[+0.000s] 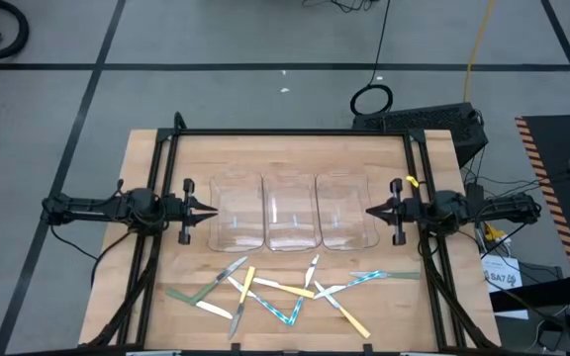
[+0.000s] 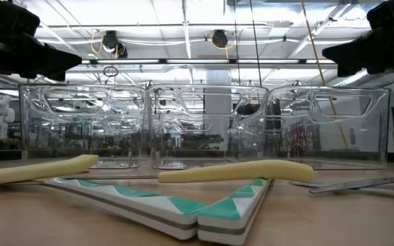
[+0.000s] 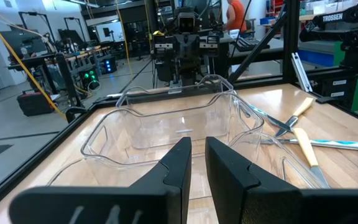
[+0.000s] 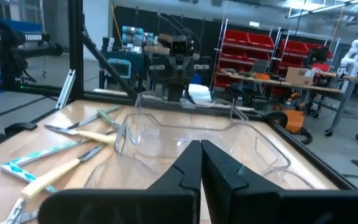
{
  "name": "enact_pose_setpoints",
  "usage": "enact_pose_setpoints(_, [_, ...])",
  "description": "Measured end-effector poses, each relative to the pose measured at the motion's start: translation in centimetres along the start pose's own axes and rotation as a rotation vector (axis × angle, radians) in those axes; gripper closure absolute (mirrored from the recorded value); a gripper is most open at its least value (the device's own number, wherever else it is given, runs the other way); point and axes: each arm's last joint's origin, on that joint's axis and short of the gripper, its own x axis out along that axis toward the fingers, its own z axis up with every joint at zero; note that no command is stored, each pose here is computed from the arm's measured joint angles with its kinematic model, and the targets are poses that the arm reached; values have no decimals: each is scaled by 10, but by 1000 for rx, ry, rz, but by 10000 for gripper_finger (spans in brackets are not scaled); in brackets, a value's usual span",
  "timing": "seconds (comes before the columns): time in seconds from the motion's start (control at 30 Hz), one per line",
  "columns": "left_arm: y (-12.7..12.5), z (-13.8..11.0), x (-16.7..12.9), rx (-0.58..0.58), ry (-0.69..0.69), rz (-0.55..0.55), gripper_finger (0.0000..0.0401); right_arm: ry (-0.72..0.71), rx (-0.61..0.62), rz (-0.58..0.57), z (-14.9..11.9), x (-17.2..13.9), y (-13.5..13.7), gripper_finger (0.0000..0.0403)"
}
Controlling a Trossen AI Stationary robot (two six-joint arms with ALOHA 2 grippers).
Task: Sort silverware by color (type)
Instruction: Put the right blue knife into the middle transparent bin
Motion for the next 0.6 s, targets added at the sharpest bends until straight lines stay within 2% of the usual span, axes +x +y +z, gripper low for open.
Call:
enact_pose_setpoints(0.2, [0,1,0,0,-8,4,345,-43,12,-5,22,-1,-3,401])
enact_pose_setpoints(0.33, [0,1,0,0,-9,5,345,-57,21,-7,46,0,-6,401])
enact_pose_setpoints(0.6, [0,1,0,0,-12,5,345,58,70,5,104,19,-10,401])
